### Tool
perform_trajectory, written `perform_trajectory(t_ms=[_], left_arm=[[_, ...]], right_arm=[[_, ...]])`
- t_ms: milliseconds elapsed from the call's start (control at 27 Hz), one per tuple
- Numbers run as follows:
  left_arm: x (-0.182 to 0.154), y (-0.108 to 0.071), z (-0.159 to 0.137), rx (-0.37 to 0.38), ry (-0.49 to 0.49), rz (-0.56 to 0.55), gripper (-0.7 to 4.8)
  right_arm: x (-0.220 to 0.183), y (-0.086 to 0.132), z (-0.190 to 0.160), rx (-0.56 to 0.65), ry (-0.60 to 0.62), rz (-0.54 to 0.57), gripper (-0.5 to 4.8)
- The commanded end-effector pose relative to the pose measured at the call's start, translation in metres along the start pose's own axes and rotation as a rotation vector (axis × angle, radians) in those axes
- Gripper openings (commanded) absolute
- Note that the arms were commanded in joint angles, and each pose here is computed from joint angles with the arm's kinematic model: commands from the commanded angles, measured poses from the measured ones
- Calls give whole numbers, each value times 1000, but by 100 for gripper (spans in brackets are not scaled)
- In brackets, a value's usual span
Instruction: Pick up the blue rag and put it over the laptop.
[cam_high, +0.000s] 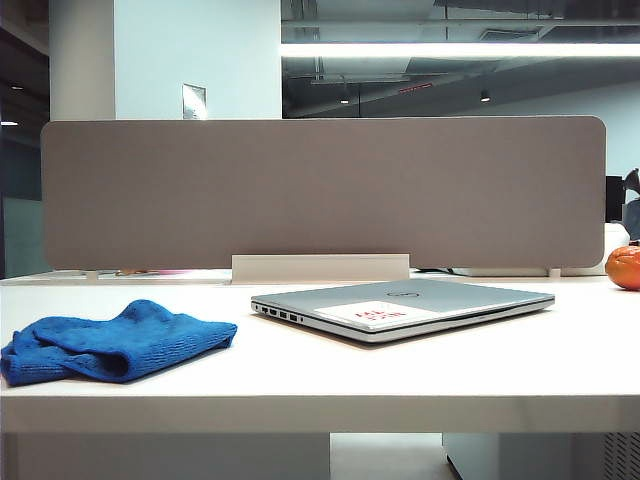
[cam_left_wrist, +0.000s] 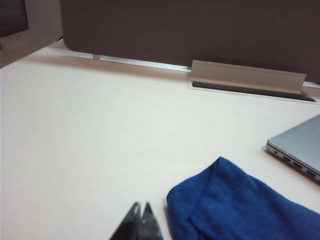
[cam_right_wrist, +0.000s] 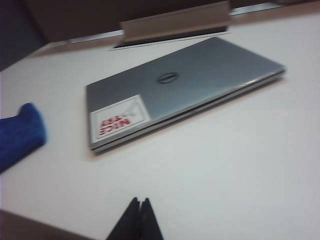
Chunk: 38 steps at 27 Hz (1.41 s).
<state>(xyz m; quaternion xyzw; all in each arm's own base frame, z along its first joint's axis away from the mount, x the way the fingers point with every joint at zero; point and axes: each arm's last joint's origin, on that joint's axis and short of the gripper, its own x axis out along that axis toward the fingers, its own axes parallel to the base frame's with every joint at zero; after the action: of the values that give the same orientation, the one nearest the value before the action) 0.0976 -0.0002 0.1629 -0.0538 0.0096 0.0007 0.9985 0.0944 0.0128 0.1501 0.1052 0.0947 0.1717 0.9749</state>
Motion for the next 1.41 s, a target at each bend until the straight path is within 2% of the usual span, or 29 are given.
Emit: perform_trajectory(t_ms=[37,222,519,779,816,927,964,1149,1335,1409], left_arm=[[0,0,2,3,-10,0,-6],[0,0,2,3,-10,0,-6],[0,0,2,3,-8,0,-6],[0,0,1,2,-2,1,-6],[0,0,2,-23,-8,-2,-6],[0,-1,8,-199,-65,-17,-6],[-1,-1,9,-221,-75,-26,-6],[-1,-3,9,-200,-29,-88,-6],[-3,-5,14,-197,-29,-128,-6],[-5,-6,23,-169,-49,-131,-6]], right_arm=[[0,2,1,101,-4,83,-4],[0,6,2,184,11,179,-3],[-2,12,1,198,79,400,0],[-2,12,1,198,81,405,0],[-2,12,1,198,81,405,0],[-2,12,1,198,81,405,0],[-2,12,1,198,81,405,0],[-2,12,1,198,81,404,0],[-2,12,1,198,81,404,0],[-2,12,1,198,81,404,0]])
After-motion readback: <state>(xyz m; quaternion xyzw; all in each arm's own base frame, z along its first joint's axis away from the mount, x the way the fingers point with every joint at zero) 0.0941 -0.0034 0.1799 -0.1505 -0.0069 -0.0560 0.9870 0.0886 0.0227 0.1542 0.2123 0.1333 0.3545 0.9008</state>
